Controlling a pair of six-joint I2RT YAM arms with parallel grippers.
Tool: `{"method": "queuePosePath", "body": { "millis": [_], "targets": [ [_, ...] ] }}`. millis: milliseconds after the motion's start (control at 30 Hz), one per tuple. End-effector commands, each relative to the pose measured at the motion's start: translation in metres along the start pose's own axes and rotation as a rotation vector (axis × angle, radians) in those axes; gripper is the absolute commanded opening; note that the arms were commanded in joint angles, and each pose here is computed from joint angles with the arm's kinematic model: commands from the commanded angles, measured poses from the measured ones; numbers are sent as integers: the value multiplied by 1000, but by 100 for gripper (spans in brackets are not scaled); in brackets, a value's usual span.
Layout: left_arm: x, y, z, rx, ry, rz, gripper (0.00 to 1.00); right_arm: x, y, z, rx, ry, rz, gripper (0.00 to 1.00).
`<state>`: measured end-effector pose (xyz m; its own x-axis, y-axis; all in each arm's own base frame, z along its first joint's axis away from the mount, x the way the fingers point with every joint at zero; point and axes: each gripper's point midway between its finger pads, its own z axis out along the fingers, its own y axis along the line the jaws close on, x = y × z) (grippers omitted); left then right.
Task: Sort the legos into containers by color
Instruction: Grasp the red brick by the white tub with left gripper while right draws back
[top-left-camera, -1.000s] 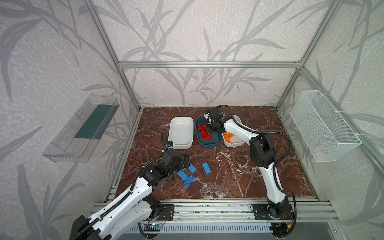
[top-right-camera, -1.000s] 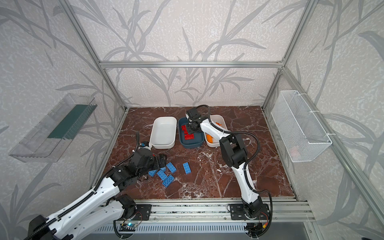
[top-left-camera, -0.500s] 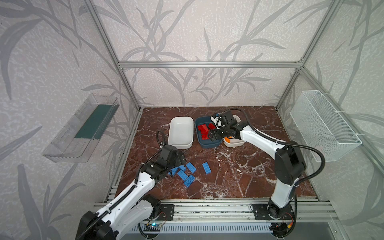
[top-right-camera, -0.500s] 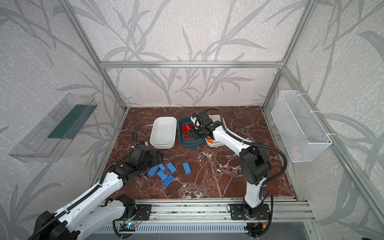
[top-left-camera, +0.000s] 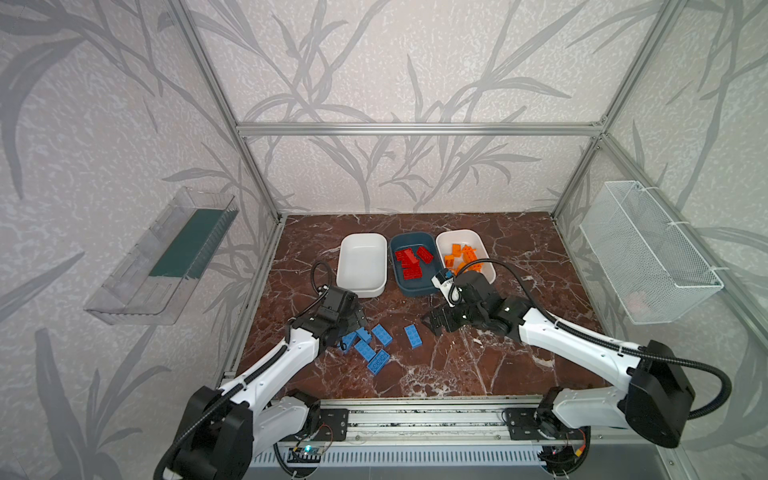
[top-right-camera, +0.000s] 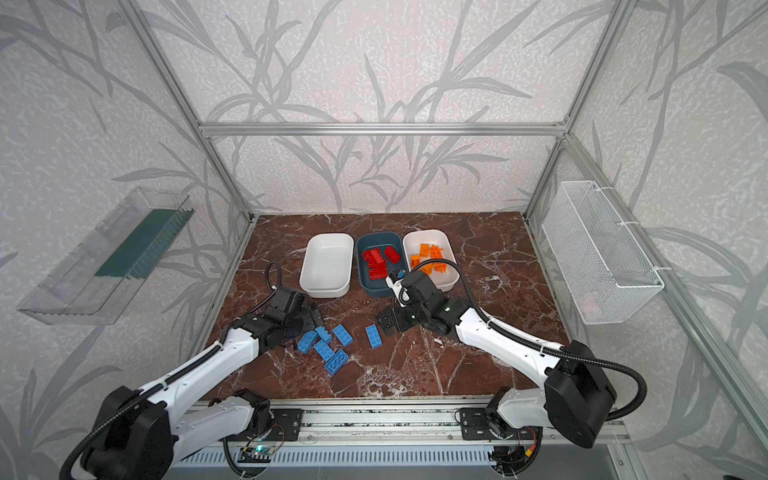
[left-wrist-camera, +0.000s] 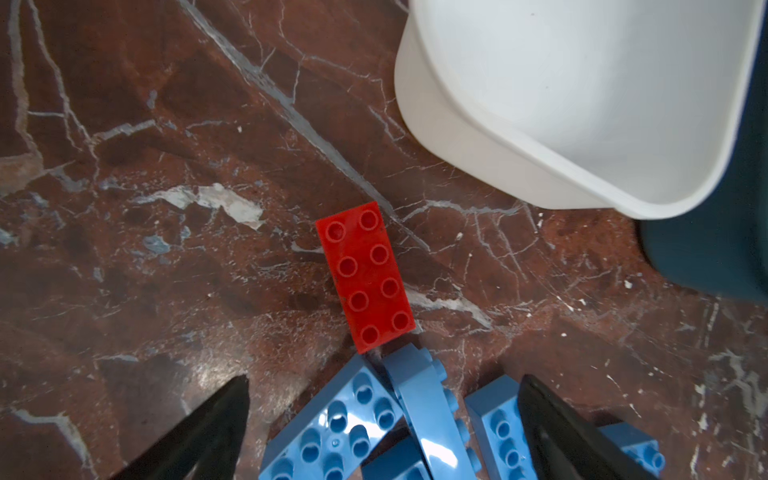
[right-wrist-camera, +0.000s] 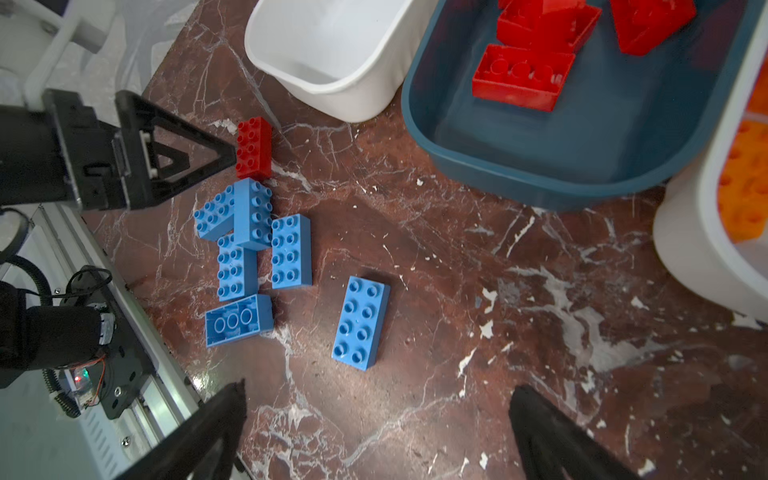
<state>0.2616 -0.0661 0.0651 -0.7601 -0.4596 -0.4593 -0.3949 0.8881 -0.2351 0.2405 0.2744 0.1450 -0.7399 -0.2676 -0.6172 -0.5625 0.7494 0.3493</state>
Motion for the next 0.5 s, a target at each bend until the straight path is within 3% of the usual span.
{"method": "queuePosePath", "body": {
  "millis": [0,233,467],
  "targets": [
    [-19,4,2,-56,-51,-10,99,-3,7,-15,-25,-64,23,99],
    [-28,12,12,-86,-52,-33,95,15,2,-23,-23,-67,19,99],
    [-24,10,35,-117,36,-35,94,21,2,-23,-39,-71,29,99]
  ]
}}
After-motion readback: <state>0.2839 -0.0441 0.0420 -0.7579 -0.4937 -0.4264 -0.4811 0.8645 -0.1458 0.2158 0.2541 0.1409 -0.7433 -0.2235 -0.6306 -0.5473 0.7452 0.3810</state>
